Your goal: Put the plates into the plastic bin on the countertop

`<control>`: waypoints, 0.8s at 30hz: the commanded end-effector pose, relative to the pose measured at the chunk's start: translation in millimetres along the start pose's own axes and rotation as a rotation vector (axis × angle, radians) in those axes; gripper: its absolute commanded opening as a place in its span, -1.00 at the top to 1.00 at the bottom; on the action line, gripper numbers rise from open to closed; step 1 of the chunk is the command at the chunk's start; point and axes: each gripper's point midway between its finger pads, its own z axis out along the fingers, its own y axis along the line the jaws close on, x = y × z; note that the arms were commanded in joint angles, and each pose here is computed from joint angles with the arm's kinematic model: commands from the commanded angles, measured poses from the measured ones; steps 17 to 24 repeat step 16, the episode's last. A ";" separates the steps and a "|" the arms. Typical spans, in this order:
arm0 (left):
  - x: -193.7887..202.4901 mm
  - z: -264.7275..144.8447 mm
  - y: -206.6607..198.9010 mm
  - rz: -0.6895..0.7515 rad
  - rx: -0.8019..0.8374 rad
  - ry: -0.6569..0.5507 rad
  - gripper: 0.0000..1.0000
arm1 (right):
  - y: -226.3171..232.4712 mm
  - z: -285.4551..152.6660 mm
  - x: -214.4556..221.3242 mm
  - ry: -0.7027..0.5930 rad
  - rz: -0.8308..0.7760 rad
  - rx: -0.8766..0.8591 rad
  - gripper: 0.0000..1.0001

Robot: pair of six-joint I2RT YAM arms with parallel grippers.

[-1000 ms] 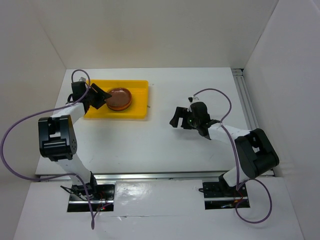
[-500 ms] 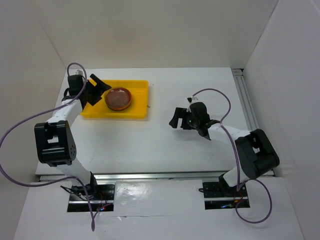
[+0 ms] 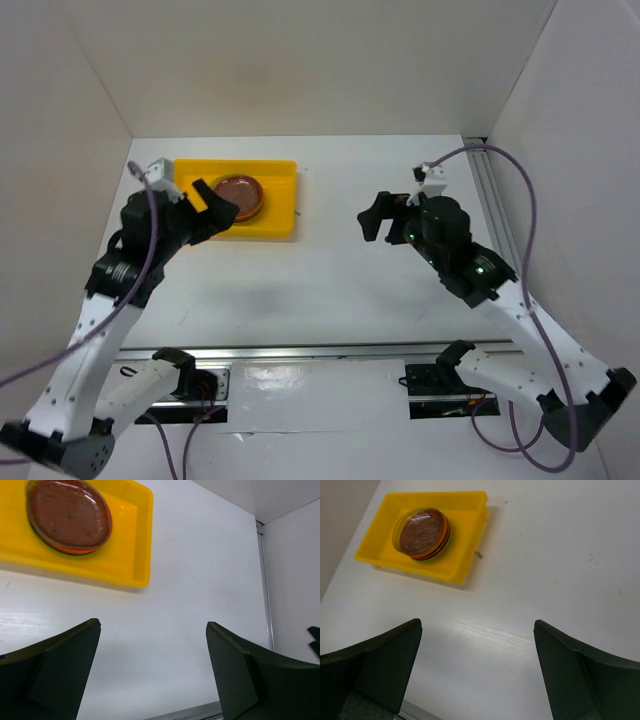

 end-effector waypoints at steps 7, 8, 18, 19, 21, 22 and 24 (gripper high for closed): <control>39.3 -103.4 31.4 0.072 0.035 -0.010 -1.00 | -19.8 -101.2 -38.6 -0.055 -0.034 0.078 -1.00; 44.1 -110.5 35.7 0.086 0.023 0.007 -1.00 | -19.9 -103.4 -38.6 -0.050 -0.026 0.081 -1.00; 38.6 -143.7 37.1 0.113 0.027 -0.031 -1.00 | -31.9 -113.7 -38.6 -0.060 0.000 0.137 -1.00; 38.6 -143.7 37.1 0.113 0.027 -0.031 -1.00 | -31.9 -113.7 -38.6 -0.060 0.000 0.137 -1.00; 38.6 -143.7 37.1 0.113 0.027 -0.031 -1.00 | -31.9 -113.7 -38.6 -0.060 0.000 0.137 -1.00; 38.6 -143.7 37.1 0.113 0.027 -0.031 -1.00 | -31.9 -113.7 -38.6 -0.060 0.000 0.137 -1.00; 38.6 -143.7 37.1 0.113 0.027 -0.031 -1.00 | -31.9 -113.7 -38.6 -0.060 0.000 0.137 -1.00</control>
